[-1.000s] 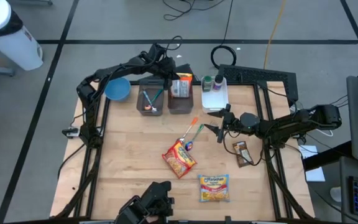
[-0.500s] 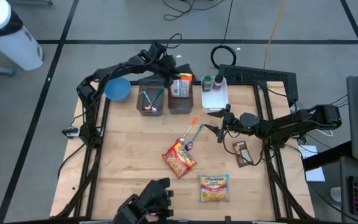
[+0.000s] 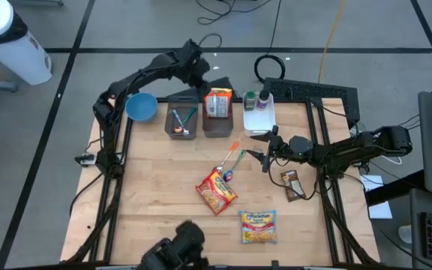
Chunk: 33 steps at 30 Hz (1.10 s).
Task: Pick & Place Food Item
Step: Put the red noodle pack into the right black bin
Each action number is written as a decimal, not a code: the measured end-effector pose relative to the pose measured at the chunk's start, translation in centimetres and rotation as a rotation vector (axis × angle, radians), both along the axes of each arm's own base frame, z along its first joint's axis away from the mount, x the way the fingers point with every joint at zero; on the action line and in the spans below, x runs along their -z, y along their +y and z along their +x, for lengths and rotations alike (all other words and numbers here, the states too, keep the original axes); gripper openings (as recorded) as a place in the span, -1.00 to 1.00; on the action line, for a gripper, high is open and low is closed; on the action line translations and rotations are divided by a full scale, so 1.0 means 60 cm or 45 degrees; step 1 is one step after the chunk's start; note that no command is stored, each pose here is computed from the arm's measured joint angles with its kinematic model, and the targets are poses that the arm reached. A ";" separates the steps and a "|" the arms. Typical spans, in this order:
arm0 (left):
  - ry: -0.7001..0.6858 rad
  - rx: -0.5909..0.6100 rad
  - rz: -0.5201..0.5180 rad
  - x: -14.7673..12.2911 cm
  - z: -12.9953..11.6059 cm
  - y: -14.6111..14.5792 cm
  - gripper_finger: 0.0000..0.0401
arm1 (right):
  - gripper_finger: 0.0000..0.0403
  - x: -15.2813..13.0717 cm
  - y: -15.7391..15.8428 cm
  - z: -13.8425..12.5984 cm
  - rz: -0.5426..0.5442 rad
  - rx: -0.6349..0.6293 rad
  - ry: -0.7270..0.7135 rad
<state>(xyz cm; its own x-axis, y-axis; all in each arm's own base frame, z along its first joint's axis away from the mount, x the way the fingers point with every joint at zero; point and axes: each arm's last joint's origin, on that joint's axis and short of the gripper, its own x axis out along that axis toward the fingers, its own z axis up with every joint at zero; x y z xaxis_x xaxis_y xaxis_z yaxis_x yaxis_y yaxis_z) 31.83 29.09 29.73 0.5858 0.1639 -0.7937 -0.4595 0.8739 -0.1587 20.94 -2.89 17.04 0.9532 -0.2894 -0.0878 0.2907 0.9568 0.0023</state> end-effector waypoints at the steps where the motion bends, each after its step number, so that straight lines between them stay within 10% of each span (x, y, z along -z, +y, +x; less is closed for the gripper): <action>1: 0.044 0.011 -0.058 0.000 0.000 -0.014 -0.04 | 0.36 0.000 0.000 0.000 0.000 0.000 0.000; 6: 0.197 0.089 -0.118 -0.005 0.025 -0.104 -0.11 | 0.36 0.000 0.000 0.000 0.044 0.003 -0.013; 14: 0.196 0.095 0.200 -0.072 0.049 -0.283 -0.20 | 0.36 0.000 0.000 0.000 0.105 0.006 -0.033; 23: -0.193 0.219 0.202 -0.037 0.003 -0.459 -0.22 | 0.36 0.000 0.002 0.001 0.147 -0.029 -0.042; 33: -0.883 0.227 0.270 0.093 -0.064 -0.548 -0.22 | 0.36 0.014 0.004 -0.001 0.230 -0.044 0.055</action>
